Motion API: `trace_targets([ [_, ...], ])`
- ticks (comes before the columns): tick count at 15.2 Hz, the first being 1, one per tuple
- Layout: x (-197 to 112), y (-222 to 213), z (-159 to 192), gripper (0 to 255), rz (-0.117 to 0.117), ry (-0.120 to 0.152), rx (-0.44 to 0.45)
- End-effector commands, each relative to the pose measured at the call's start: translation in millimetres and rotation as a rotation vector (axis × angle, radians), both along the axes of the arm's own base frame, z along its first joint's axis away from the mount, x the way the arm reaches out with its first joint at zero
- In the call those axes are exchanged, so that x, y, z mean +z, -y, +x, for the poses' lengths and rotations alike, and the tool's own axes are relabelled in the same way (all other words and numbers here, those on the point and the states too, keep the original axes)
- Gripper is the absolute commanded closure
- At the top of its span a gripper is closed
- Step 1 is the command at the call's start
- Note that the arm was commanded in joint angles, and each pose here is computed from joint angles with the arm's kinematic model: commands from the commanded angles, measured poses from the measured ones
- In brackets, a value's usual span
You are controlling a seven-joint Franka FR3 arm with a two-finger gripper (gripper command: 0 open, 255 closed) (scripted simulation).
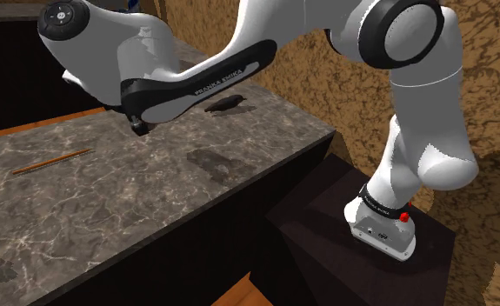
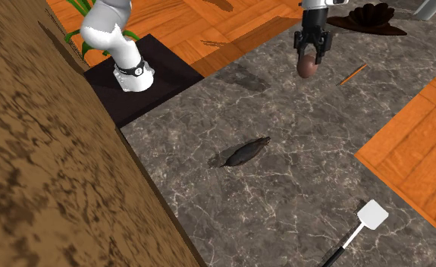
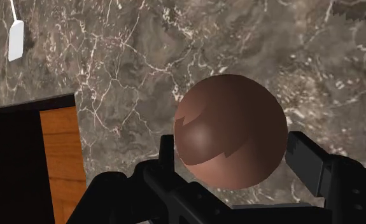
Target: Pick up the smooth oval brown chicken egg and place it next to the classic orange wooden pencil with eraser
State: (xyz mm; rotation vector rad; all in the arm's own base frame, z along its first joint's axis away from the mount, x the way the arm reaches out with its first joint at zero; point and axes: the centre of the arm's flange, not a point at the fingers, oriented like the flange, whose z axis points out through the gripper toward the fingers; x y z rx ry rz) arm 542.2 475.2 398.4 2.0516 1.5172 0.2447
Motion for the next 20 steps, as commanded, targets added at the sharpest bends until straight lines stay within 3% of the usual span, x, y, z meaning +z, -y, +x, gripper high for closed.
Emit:
trace_targets([
  [1, -1.2, -26.3, -2.9, 255, 0.0, 0.0, -0.002],
  [7, -9.3, -106.4, -10.0, 255, 0.0, 0.0, -0.002],
  [20, -76.4, -106.4, -10.0, 255, 0.0, 0.0, -0.002],
])
